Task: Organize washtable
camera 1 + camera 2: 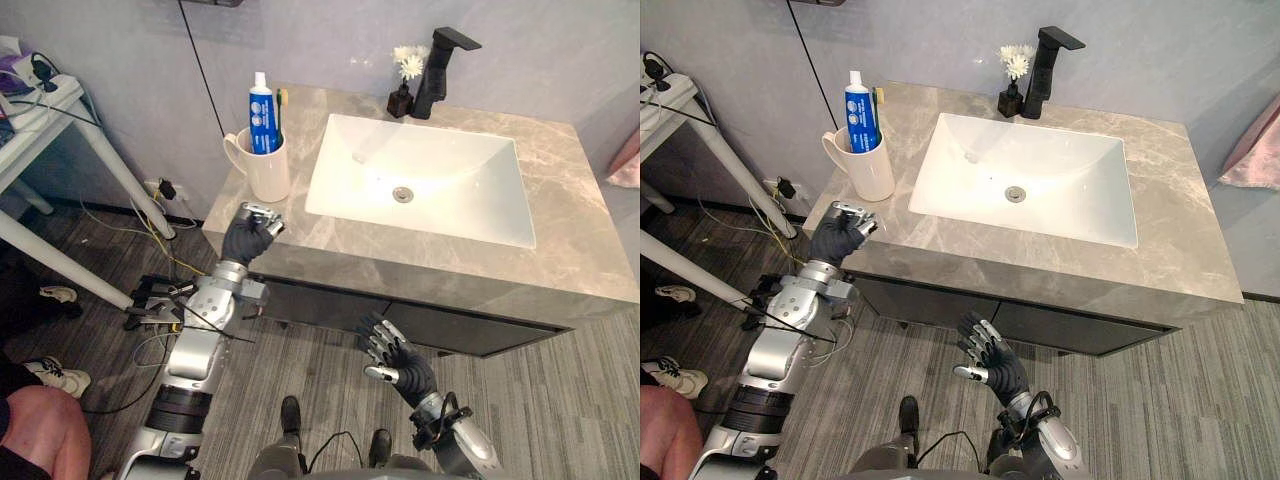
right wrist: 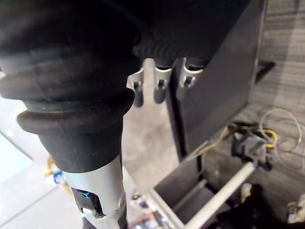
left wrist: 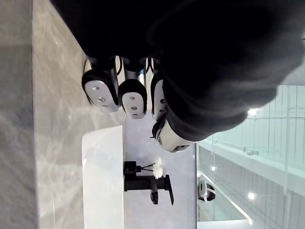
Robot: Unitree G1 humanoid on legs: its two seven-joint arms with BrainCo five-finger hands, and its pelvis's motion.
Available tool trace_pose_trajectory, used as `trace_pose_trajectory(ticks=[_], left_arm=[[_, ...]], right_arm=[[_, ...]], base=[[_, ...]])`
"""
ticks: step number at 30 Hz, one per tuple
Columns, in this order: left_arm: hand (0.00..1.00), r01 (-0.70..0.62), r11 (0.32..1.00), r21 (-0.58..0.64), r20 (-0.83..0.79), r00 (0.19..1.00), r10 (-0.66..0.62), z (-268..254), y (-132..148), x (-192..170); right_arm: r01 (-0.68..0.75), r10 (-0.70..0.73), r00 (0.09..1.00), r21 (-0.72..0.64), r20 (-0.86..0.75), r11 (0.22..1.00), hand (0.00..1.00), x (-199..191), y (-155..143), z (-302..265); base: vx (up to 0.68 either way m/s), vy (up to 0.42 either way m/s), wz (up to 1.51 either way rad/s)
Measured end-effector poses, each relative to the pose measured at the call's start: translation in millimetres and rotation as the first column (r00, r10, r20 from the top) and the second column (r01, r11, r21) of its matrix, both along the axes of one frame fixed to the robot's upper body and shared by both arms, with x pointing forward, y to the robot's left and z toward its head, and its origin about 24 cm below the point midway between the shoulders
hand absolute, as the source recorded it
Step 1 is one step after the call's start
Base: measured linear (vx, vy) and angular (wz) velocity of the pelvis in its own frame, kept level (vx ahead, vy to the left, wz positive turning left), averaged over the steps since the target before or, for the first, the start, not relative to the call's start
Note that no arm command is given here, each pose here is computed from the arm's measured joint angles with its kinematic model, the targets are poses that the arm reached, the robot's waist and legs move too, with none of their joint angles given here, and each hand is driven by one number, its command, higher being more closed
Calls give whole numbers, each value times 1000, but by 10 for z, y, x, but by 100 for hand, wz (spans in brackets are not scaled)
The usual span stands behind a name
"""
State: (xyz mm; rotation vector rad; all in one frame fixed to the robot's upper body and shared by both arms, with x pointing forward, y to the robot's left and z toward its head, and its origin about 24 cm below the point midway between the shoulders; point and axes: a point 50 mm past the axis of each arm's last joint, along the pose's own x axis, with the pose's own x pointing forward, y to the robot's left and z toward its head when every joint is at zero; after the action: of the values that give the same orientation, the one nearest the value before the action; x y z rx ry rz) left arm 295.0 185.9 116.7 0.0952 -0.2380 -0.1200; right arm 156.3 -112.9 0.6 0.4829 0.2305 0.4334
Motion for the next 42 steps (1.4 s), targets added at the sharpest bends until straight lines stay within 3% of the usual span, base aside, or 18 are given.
trace_pose_trajectory(ticks=[26, 42], left_arm=[[100, -34, 998, 58, 93, 995, 29, 518, 176, 388], [100, -57, 995, 85, 114, 992, 47, 648, 257, 448]], right_arm=[[-22, 21, 1000, -15, -22, 1000, 0, -27, -16, -29], [-27, 26, 999, -28, -24, 999, 0, -34, -39, -34]], base=[[19, 4, -2], [21, 8, -3]])
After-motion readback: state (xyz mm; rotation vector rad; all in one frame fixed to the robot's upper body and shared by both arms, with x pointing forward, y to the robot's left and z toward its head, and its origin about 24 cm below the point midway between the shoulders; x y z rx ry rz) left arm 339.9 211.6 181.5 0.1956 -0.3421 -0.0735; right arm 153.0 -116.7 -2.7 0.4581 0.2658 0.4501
